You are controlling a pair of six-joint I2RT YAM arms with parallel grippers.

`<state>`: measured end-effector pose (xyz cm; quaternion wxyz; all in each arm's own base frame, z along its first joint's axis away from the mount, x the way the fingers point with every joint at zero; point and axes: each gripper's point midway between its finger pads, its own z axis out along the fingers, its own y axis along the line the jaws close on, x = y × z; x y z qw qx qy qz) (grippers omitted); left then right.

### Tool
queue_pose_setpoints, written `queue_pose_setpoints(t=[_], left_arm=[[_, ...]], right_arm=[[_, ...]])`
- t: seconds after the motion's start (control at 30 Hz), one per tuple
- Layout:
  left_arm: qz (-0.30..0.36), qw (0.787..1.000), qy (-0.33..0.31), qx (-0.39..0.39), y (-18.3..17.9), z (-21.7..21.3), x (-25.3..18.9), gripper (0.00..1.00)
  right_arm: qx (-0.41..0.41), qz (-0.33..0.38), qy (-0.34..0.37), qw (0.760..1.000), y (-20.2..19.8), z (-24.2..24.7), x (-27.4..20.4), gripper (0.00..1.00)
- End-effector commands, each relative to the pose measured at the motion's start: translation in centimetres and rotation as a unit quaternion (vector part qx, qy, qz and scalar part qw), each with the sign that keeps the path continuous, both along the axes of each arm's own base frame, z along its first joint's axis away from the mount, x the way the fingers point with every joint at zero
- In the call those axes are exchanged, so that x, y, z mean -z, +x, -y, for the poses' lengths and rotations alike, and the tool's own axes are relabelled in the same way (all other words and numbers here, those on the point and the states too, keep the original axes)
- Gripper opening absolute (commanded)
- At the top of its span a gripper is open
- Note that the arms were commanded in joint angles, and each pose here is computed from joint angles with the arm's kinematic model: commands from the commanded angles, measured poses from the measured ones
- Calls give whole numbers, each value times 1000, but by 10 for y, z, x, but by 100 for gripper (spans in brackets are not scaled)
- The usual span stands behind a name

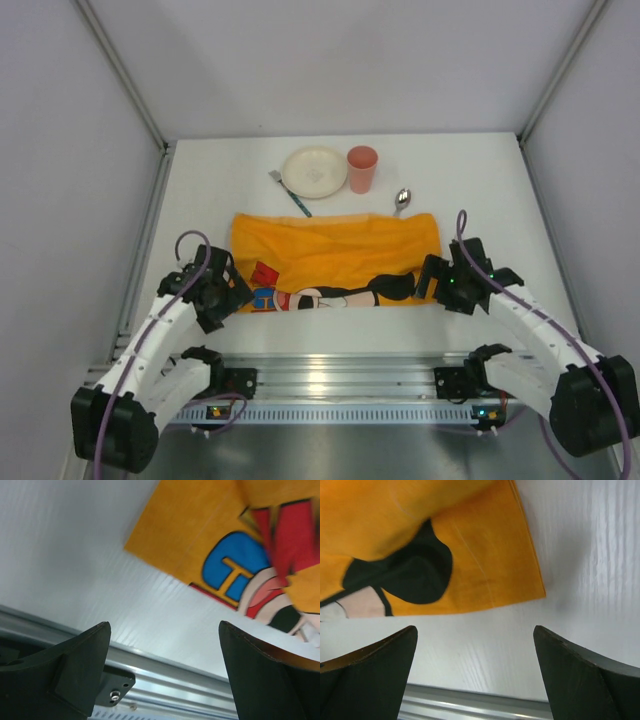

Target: Set the dinner table for one person

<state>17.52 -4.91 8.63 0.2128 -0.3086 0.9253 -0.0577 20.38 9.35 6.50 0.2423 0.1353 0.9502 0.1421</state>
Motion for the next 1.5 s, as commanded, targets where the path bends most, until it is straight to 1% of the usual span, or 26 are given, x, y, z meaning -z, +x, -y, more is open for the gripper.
queue_pose_setpoints(t=[0.0, 0.13, 0.2, 0.33, 0.5, 0.6, 0.63, 0.7, 0.73, 0.8, 0.83, 0.9, 0.93, 0.97, 1.0, 1.03, 1.1, 1.17, 1.2, 1.23, 1.27, 1.3, 1.33, 1.37, 1.4, 1.47], left_arm=[[-58, 996, -58, -23, -21, 18, 24, 94], [-96, 992, -71, -27, -34, 23, 48, 93], [-93, 992, -79, -29, -31, 26, 53, 93], [-103, 992, -61, -35, -25, 21, 62, 91], [-121, 990, -62, -49, -19, 24, 80, 86], [-134, 987, -63, -68, -20, 24, 91, 83], [-124, 988, -51, -75, -15, 20, 92, 83], [-126, 988, -36, -87, -12, 14, 95, 83], [-121, 988, -33, -88, -7, 14, 94, 82], [-123, 988, -26, -91, -3, 12, 96, 74], [-121, 988, -26, -91, 1, 12, 97, 58], [-122, 988, -21, -93, 4, 11, 98, 42], [-115, 989, -19, -91, 10, 11, 96, 25], [-111, 990, -11, -88, 12, 8, 95, 8], [-107, 990, -7, -88, 17, 7, 92, 0], [-103, 991, -6, -82, 20, 7, 90, 0], [-101, 993, -1, -65, 21, 7, 85, 0], [-80, 995, -5, -60, 28, 8, 66, 0], [-83, 995, 0, -62, 24, 6, 56, 0], [-73, 995, -1, -66, 24, 5, 47, 0], [-41, 997, -8, -68, 26, 4, 30, 20], [-36, 997, -8, -70, 21, 3, 21, 54], [-21, 997, -6, -72, 21, 0, 13, 83], [-7, 997, -7, -73, 21, -1, 7, 98], [19, 997, -9, -78, 21, -4, -3, 98], [26, 996, 7, -86, 16, -12, -4, 98]], right_arm=[[19, -52, 41, 998, -16, -9, 21, 100], [25, -68, 33, 997, -15, -8, 37, 100], [24, -60, 28, 997, -8, -8, 38, 100], [27, -56, 11, 998, 6, -5, 41, 100], [40, -58, -7, 998, 15, 0, 53, 100], [49, -57, -5, 997, 19, 0, 62, 97], [53, -57, -3, 997, 21, -1, 65, 95], [54, -57, -2, 997, 22, -1, 68, 87], [53, -61, -1, 997, 21, -2, 71, 75], [50, -57, 0, 997, 23, -3, 72, 60], [47, -58, -2, 997, 23, -2, 73, 44], [43, -58, -4, 997, 22, -2, 73, 33], [41, -57, -5, 997, 22, -2, 73, 23], [39, -57, -4, 998, 22, -2, 72, 17], [39, -59, -5, 998, 20, -2, 72, 12], [38, -54, -4, 998, 20, -2, 70, 2], [40, -59, -5, 997, 14, 0, 67, 0], [41, -45, 3, 998, 12, -1, 55, 0], [42, -50, 2, 998, 6, 1, 53, 0], [45, -30, 9, 999, 7, 1, 43, 0], [46, -30, 10, 998, 2, 2, 43, 0], [46, -27, 15, 998, -1, 2, 41, 0], [48, -21, 20, 998, -3, 1, 39, 0], [50, -24, 21, 998, -7, 2, 40, 0], [52, -26, 24, 998, -12, 2, 42, 0], [58, -38, 21, 997, -20, 5, 49, 0]])
